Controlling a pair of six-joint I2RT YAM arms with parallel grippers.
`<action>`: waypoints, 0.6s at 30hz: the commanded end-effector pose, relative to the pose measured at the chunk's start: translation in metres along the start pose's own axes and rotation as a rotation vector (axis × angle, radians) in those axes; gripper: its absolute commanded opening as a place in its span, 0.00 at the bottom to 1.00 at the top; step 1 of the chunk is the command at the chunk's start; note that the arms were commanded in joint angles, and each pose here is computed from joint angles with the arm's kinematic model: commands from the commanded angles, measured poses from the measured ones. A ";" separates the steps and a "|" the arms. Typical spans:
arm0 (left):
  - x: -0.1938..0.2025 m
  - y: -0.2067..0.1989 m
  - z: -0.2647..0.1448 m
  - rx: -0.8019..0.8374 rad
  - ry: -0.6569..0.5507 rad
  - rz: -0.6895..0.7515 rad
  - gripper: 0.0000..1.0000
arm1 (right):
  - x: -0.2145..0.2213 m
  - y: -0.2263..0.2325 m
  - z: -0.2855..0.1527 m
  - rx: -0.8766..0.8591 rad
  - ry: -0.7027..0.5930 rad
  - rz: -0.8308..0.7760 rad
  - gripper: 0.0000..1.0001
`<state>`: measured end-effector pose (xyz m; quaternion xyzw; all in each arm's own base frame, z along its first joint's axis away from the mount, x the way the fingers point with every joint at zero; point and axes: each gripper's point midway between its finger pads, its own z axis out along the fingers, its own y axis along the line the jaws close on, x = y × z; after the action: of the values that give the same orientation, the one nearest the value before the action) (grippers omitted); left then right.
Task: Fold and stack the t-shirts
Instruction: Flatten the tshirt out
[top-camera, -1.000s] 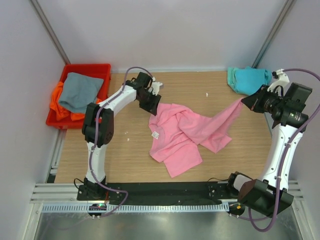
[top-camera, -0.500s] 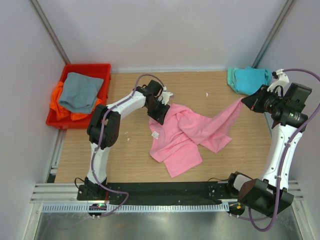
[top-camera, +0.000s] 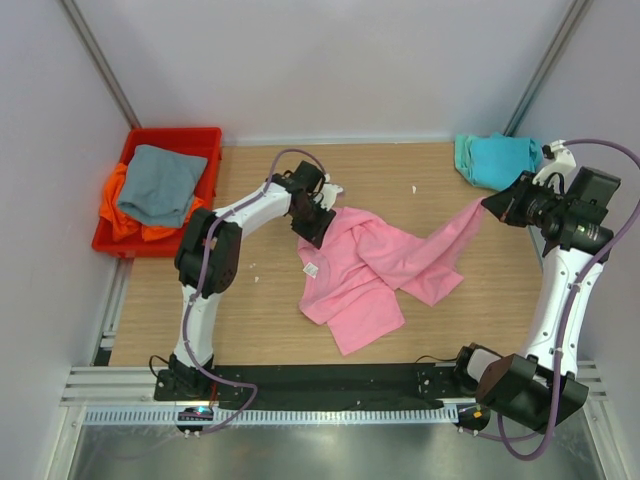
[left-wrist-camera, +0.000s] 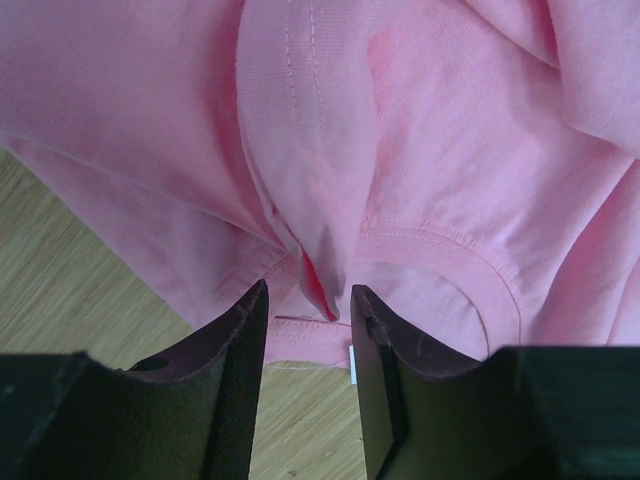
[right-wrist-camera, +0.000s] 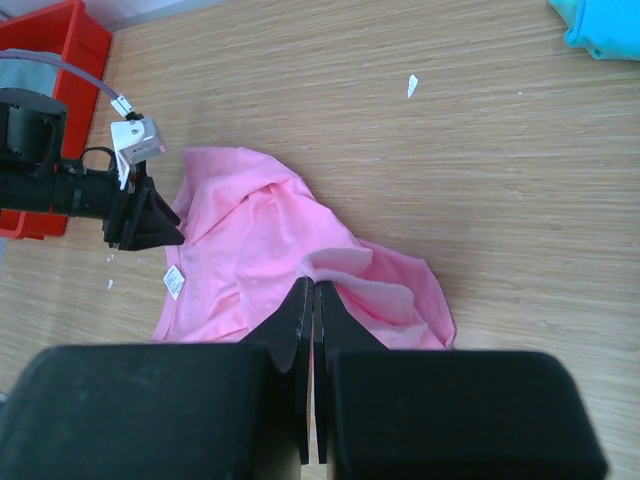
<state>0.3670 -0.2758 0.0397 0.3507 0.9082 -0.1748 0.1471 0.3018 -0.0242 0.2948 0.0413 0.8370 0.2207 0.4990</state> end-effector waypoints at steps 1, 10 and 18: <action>-0.005 0.005 0.002 -0.015 -0.020 0.021 0.40 | -0.010 0.002 -0.001 -0.007 -0.037 -0.035 0.01; 0.000 0.001 0.006 0.007 -0.004 0.013 0.33 | -0.009 0.001 -0.001 -0.005 -0.036 -0.037 0.01; -0.003 -0.003 0.000 0.025 -0.018 0.015 0.08 | -0.007 -0.002 0.001 0.001 -0.033 -0.036 0.01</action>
<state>0.3647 -0.2753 0.0345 0.3501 0.9094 -0.1756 0.1399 0.3020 -0.0244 0.2904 0.0429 0.8382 0.2218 0.4963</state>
